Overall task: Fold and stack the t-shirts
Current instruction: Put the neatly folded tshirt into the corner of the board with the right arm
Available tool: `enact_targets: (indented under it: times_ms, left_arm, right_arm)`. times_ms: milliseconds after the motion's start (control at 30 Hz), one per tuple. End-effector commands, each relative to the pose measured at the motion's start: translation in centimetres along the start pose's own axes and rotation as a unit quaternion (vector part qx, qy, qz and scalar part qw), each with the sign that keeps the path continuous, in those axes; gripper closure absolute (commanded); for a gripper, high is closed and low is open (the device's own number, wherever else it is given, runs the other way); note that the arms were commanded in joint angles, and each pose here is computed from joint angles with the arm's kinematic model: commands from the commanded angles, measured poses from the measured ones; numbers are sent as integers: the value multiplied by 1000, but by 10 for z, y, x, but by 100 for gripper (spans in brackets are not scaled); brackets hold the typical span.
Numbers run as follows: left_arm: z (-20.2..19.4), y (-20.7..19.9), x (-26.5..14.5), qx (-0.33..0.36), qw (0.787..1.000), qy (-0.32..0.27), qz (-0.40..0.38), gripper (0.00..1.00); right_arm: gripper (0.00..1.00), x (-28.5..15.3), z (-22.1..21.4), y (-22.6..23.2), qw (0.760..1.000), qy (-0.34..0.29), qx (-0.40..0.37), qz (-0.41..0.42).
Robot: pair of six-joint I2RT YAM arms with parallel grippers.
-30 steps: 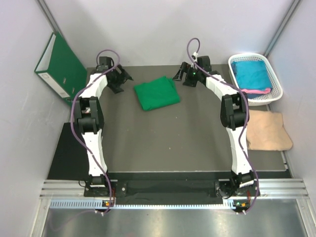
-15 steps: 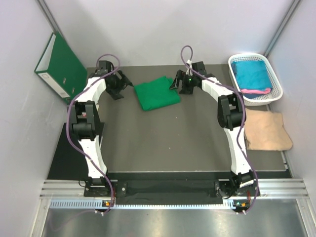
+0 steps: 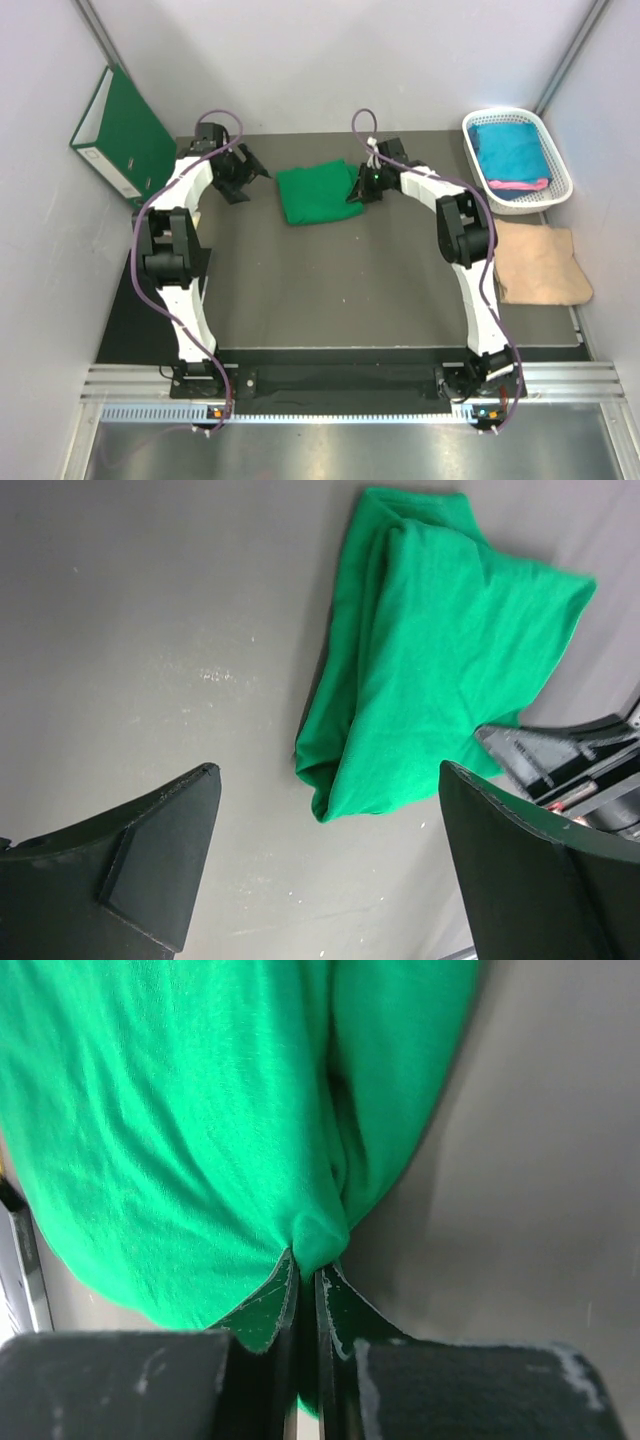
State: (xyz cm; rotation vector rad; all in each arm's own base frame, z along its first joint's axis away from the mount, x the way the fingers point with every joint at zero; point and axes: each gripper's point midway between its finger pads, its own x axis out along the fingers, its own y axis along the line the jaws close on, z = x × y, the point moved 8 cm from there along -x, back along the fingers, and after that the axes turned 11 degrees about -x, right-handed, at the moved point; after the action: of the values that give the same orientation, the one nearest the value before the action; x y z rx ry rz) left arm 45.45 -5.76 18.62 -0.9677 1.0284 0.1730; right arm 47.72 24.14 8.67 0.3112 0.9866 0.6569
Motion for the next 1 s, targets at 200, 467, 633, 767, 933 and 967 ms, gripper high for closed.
enact_targets:
  times_ms: [200, 467, 633, 767, 933, 967]
  left_arm:
    - [-9, -5, -22, 14, 999, 8, -30, 6]
    - [-28, -10, -22, 33, 998, 31, -38, 5]
    - [-43, -12, -23, 50, 997, 43, -39, 5]
    - [-54, -17, -25, 64, 996, 50, -45, 4]
    - [-59, -25, -35, 82, 994, 45, -55, 3]
    - [-59, -26, -35, 86, 994, 44, -55, 3]
  right_arm:
    - [100, -72, -68, 14, 994, 79, -22, -68]
    - [100, -127, -149, 1, 981, 140, 7, -137]
    - [99, -147, -180, -4, 974, 157, 15, -164]
    - [96, -160, -169, 3, 975, 141, 0, -170]
    - [43, -213, -118, 25, 968, 43, -49, -242]
    - [31, -232, -112, 34, 966, 20, -63, -251]
